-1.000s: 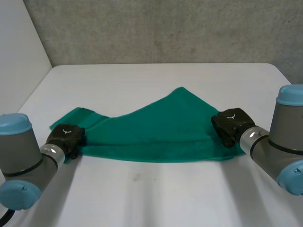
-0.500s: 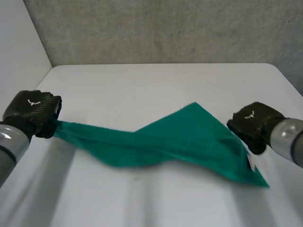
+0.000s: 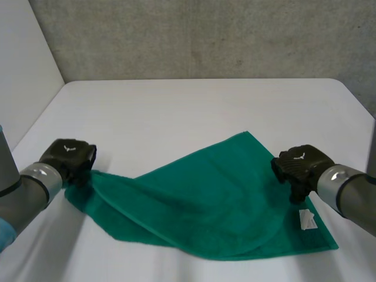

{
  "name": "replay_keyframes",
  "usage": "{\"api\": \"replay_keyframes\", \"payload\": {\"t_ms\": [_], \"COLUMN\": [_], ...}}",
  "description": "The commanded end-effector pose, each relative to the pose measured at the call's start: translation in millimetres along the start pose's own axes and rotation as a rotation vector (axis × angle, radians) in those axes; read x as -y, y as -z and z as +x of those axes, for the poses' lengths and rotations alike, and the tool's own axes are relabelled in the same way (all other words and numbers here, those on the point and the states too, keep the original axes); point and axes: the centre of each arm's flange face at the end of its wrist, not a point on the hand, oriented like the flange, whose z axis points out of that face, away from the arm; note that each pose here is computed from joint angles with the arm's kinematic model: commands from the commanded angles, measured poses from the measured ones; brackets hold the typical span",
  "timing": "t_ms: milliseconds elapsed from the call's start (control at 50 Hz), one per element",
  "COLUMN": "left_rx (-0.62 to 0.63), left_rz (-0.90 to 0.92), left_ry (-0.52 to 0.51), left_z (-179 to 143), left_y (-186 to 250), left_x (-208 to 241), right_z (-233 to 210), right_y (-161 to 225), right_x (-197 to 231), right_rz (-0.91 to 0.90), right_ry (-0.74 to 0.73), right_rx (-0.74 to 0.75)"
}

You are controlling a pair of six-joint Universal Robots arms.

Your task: Fold the towel.

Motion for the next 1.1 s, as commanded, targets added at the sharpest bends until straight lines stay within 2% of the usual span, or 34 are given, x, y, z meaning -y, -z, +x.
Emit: {"api": "replay_keyframes", "payload": {"t_ms": [20,180,380,660,1100], "left_rx": [0.042,0.081,0.069,0.069,0.065], "left_rz": [0.063,0.065,0.044,0.042,0.039], "left_ry": [-0.001,-0.001,0.002,0.008,0.011], "left_z": [-8.5,-11.4,-7.7,-7.3,-5.9], "left_y": [-7.2,-16.8,-20.4,-21.0,-20.4], "left_x": [11.5,8.7,2.2,0.9,-0.5], "right_z": [-6.0,20.2,13.0,2.2,-1.9], "right_y": [28.7,30.3,28.4,23.9,10.6], "right_x": [-11.4,-51.6,-85.4,-94.1,-107.4], "right_rz": [0.044,0.003,-0.027,0.047,0.013], "right_ry": [-0.061,-0.149,-0.163,-0.140,-0.123], "right_rx": [0.064,-0.044,0.014,0.030,0.055]}}
